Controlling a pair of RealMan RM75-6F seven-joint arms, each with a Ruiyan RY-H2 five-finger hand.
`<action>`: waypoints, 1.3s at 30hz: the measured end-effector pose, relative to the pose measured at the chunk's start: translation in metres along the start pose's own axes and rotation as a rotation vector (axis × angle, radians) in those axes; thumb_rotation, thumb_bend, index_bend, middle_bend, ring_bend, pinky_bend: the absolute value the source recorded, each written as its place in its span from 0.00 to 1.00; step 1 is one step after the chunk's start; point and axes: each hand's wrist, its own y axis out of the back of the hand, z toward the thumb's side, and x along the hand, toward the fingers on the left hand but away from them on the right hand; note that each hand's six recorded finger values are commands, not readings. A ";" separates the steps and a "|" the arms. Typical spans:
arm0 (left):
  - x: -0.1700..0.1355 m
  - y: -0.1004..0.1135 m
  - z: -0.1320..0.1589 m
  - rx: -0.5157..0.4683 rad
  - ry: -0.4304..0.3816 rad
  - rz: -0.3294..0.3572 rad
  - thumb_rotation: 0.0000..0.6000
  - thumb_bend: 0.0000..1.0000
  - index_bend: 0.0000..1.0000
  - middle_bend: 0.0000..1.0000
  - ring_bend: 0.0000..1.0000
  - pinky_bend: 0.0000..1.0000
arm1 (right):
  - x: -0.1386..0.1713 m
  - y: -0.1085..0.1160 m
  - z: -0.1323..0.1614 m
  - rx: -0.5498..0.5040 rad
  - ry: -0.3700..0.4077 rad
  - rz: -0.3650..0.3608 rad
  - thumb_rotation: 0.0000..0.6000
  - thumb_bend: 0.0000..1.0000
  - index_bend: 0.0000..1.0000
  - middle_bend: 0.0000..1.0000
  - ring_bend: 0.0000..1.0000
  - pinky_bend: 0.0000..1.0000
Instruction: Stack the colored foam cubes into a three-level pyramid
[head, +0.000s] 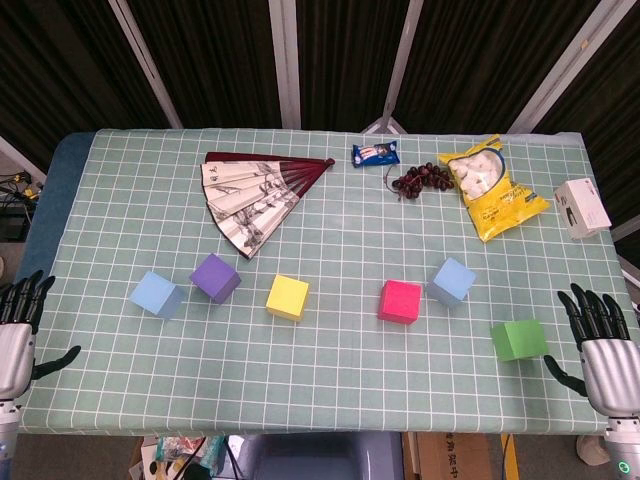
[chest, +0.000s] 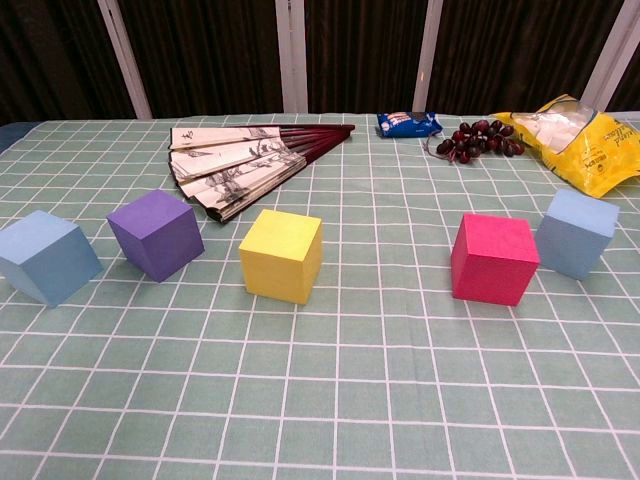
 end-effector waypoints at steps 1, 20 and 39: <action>0.000 0.000 0.000 0.000 0.001 -0.001 1.00 0.01 0.00 0.00 0.03 0.03 | 0.000 0.000 0.000 0.000 0.000 0.001 1.00 0.24 0.00 0.00 0.00 0.00; 0.001 -0.004 0.000 0.026 -0.010 -0.038 1.00 0.02 0.00 0.00 0.03 0.03 | -0.002 -0.001 0.000 -0.005 -0.007 0.002 1.00 0.24 0.00 0.00 0.00 0.00; 0.059 -0.018 0.061 0.130 -0.152 -0.168 1.00 0.04 0.00 0.08 0.03 0.04 | -0.009 -0.014 0.002 -0.017 -0.024 0.032 1.00 0.24 0.00 0.00 0.00 0.00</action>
